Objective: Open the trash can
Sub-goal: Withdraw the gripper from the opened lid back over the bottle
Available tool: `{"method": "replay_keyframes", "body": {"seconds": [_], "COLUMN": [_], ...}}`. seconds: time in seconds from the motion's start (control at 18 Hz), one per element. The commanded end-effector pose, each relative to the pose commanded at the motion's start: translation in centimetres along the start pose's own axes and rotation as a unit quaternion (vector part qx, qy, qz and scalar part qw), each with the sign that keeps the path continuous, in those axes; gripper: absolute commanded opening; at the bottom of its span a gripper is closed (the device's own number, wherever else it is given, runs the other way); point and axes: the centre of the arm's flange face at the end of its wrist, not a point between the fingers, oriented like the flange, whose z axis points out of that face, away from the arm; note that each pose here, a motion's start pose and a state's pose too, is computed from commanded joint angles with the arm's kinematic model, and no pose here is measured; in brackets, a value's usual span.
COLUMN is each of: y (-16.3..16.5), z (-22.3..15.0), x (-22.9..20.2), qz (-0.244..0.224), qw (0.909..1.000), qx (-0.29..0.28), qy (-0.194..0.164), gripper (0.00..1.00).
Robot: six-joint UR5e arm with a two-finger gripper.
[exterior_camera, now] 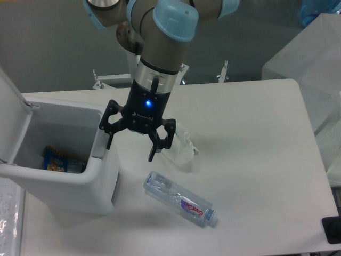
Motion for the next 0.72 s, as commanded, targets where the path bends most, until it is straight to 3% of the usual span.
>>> {"method": "replay_keyframes", "body": {"seconds": [0.39, 0.56, 0.72], "y": [-2.0, -1.2, -0.1], "z": [0.2, 2.5, 4.5], "x": [-6.5, -9.2, -12.2], "qz": [0.022, 0.071, 0.118], "qw": [0.9978, 0.9916, 0.9837], "qx": [-0.008, -0.051, -0.085], "qy": [-0.061, -0.095, -0.105], "gripper": [1.00, 1.00, 1.00]}}
